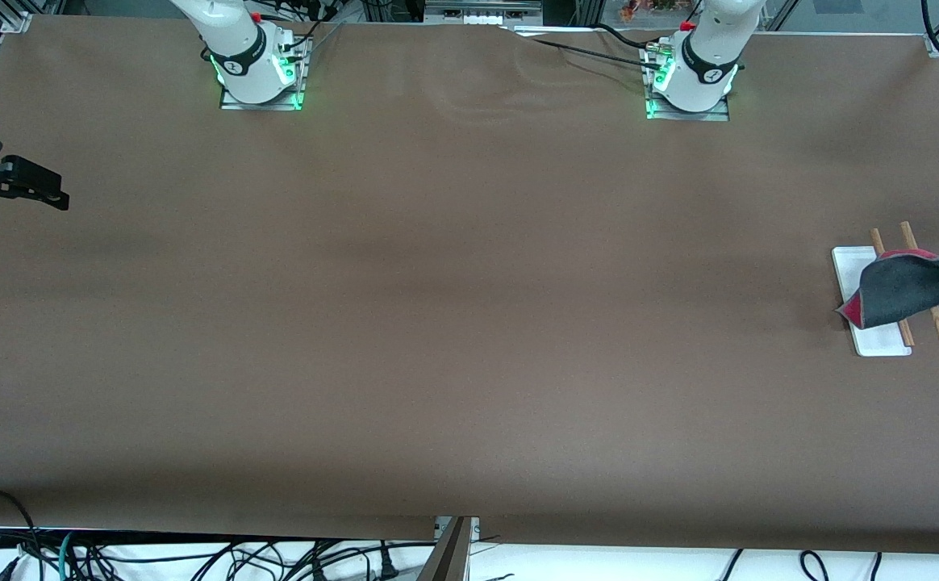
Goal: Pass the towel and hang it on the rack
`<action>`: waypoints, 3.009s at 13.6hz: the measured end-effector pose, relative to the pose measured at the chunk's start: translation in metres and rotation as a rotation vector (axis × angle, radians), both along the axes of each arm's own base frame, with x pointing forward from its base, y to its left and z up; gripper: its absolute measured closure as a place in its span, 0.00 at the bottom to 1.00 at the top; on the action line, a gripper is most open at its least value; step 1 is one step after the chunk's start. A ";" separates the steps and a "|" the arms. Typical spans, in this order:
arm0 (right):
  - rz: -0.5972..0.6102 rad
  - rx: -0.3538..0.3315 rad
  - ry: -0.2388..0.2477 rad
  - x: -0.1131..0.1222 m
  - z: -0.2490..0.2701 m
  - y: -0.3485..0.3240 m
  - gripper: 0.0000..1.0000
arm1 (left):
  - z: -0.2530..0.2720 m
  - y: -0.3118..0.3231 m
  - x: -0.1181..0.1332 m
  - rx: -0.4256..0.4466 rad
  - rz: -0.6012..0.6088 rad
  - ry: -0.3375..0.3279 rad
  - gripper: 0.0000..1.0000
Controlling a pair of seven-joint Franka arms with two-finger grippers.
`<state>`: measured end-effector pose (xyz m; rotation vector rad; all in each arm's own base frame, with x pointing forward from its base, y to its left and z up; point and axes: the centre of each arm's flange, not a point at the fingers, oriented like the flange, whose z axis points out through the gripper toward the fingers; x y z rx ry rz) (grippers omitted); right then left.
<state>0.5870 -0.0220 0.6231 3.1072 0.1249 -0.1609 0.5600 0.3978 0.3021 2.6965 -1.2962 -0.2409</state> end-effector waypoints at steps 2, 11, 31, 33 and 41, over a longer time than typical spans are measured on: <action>0.002 0.000 -0.001 -0.002 0.001 0.001 0.00 | 0.001 0.000 0.000 0.001 0.000 -0.002 0.20; 0.003 0.001 0.008 0.000 -0.004 0.002 0.00 | 0.106 0.007 0.006 0.085 0.013 -0.080 0.00; 0.009 0.002 0.011 0.001 -0.006 0.005 0.00 | 0.288 -0.414 0.021 0.221 0.694 -0.049 0.00; 0.009 0.002 0.012 0.001 -0.007 0.005 0.00 | 0.287 -0.406 0.009 0.172 0.745 -0.071 0.00; 0.009 0.002 0.010 0.002 -0.007 0.005 0.00 | 0.280 -0.418 -0.007 0.158 0.773 -0.098 0.00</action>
